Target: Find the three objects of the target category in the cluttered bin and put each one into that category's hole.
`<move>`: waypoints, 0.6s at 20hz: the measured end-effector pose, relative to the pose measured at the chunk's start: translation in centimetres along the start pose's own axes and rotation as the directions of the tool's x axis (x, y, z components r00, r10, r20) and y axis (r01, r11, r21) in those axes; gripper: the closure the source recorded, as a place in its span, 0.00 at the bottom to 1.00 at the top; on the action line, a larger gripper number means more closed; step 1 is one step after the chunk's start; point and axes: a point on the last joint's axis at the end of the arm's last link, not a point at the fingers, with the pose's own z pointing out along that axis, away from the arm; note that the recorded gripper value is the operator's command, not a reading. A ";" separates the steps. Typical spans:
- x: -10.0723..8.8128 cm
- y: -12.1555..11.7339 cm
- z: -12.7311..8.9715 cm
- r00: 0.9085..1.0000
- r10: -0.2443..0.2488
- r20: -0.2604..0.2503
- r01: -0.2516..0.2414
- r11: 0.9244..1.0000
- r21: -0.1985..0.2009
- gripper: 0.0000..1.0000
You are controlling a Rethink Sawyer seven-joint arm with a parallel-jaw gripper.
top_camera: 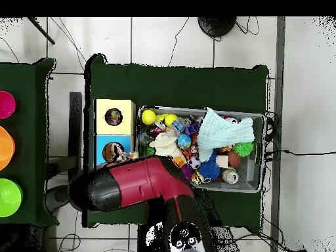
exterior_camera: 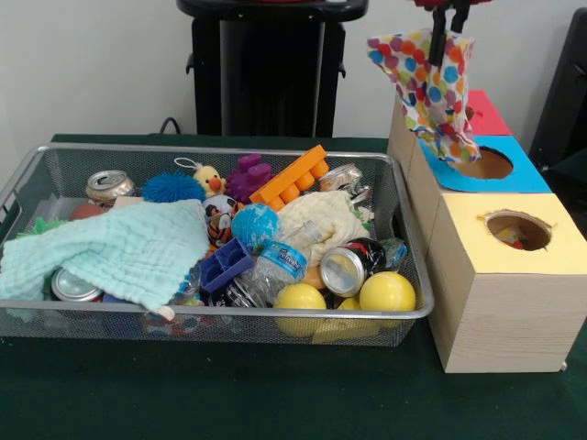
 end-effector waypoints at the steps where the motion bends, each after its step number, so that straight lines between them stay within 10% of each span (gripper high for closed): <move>1: 0.1 0.3 0.4 1.000 0.006 -0.002 -0.006 1.000 0.001 1.00; 12: 0.3 4.0 5.4 0.998 0.057 -0.034 -0.057 0.998 0.026 1.00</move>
